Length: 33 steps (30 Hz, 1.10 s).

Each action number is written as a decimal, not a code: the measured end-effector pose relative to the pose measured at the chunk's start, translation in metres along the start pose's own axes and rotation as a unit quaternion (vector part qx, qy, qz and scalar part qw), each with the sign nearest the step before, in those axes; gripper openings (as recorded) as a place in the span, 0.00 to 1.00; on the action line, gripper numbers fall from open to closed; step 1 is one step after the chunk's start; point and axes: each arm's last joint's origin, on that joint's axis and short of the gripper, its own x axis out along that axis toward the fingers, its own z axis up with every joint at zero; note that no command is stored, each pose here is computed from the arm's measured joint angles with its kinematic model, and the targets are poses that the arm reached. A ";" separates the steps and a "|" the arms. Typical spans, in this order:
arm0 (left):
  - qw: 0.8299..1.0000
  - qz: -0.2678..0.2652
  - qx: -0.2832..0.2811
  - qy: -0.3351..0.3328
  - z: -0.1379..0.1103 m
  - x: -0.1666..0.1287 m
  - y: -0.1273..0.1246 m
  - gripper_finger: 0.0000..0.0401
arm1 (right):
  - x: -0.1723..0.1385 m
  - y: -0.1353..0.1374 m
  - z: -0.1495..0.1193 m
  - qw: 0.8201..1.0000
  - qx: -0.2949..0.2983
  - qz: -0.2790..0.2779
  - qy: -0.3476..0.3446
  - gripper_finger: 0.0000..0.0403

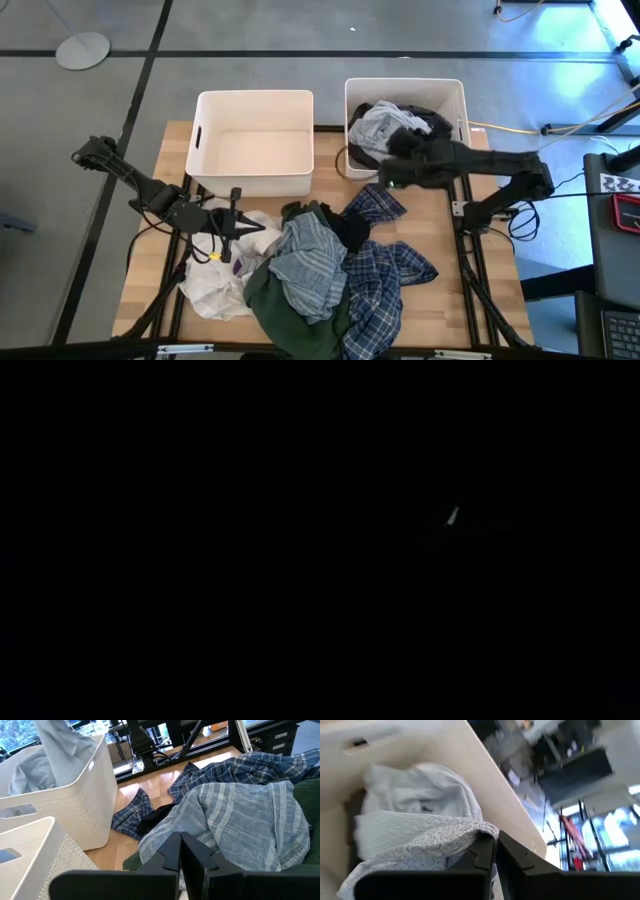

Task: Sort clothes
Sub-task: Put the white blue patterned pyjama into the right white bin

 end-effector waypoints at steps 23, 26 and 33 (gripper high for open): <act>1.000 0.000 -0.004 0.000 0.000 0.000 0.000 0.00 | 0.097 0.002 0.000 0.978 0.102 0.117 0.141 0.35; 1.000 0.000 -0.006 0.000 0.000 0.000 0.000 0.00 | 0.095 0.000 0.001 0.978 0.104 0.115 0.139 0.46; 1.000 0.000 -0.001 0.000 0.000 0.000 0.000 0.00 | 0.069 -0.034 0.027 0.964 0.158 0.183 0.107 0.59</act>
